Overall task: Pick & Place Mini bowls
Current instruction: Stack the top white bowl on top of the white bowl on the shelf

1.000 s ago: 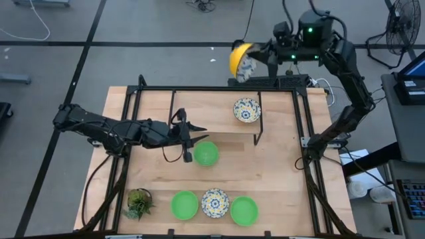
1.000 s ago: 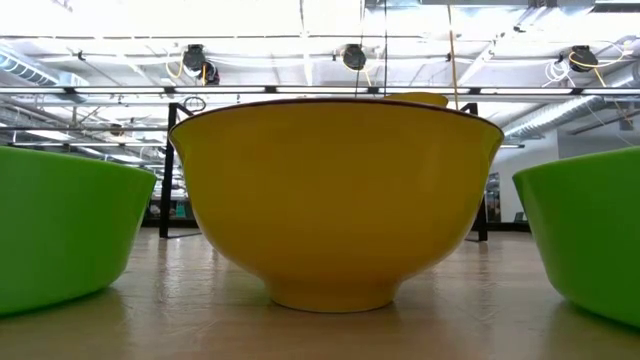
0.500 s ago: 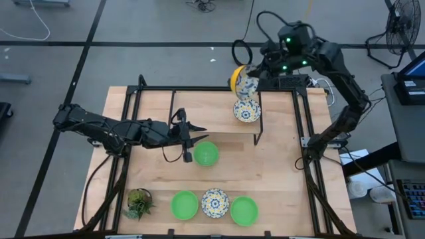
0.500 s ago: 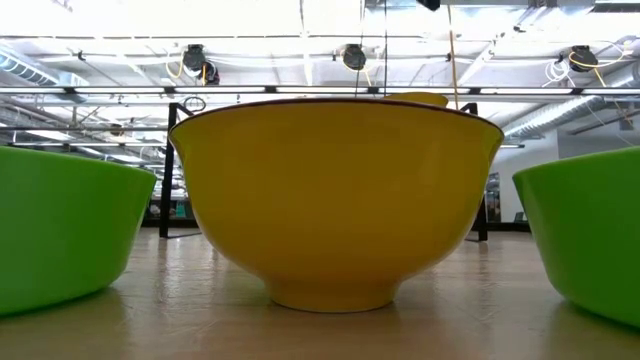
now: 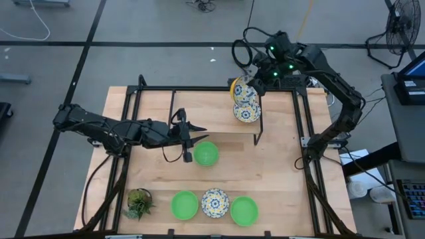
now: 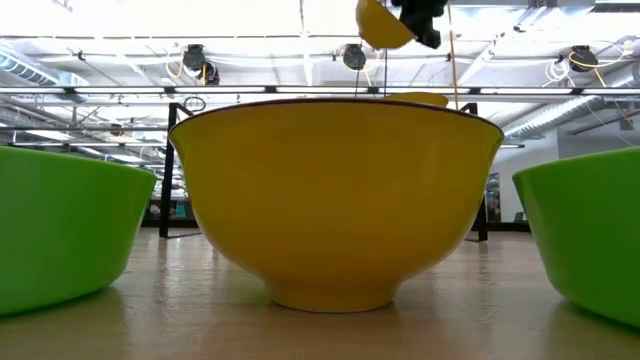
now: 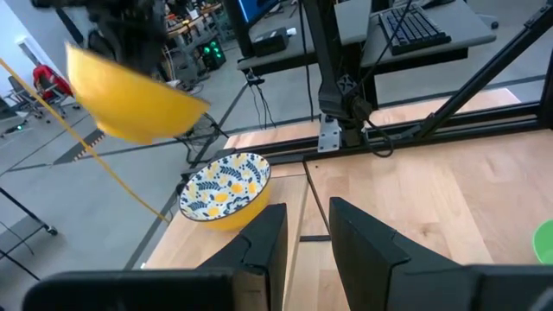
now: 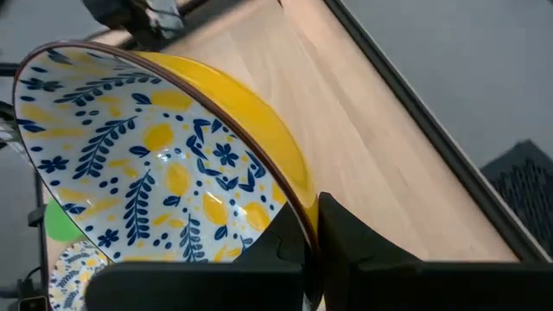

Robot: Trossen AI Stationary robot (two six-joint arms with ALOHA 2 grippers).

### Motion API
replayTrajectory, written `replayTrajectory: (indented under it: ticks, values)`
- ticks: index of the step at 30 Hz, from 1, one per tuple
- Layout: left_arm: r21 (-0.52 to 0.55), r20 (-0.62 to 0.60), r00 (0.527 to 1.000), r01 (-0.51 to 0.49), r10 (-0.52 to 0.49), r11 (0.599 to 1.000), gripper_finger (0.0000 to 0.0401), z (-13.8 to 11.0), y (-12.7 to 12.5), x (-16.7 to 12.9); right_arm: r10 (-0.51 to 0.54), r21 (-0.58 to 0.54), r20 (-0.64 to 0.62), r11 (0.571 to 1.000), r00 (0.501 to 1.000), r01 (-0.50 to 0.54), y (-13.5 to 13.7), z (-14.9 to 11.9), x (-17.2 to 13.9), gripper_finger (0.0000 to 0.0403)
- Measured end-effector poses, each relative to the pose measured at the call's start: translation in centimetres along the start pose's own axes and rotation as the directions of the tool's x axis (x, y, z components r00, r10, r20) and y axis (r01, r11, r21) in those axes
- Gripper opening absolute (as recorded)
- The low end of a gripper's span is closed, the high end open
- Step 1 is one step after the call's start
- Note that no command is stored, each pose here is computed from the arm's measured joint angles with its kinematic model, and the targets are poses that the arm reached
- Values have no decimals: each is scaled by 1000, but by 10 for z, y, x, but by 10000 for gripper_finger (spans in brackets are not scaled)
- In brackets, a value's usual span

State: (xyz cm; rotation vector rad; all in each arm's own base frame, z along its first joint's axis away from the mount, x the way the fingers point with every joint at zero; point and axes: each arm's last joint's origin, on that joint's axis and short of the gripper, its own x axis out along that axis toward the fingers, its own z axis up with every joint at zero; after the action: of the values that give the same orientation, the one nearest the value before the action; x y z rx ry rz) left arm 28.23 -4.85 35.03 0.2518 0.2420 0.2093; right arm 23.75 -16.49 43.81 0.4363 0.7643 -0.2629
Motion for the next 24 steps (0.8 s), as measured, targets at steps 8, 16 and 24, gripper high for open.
replayTrajectory:
  ticks: [8, 16, 24]
  values:
    - [0, 0, 1000, 0, 0, 1000, 90, 0, 0, 0, -11, 40, -82, 999, 997, 14, -14, -12, 19, 0]
    - [0, 0, 1000, 0, 0, 1000, 90, 0, 0, 0, -7, 48, -145, 999, 989, 14, -19, -22, 34, 0]
    - [0, 0, 1000, 0, 0, 1000, 90, 0, 0, 0, -3, 57, -199, 998, 980, 15, -24, -31, 45, 0]
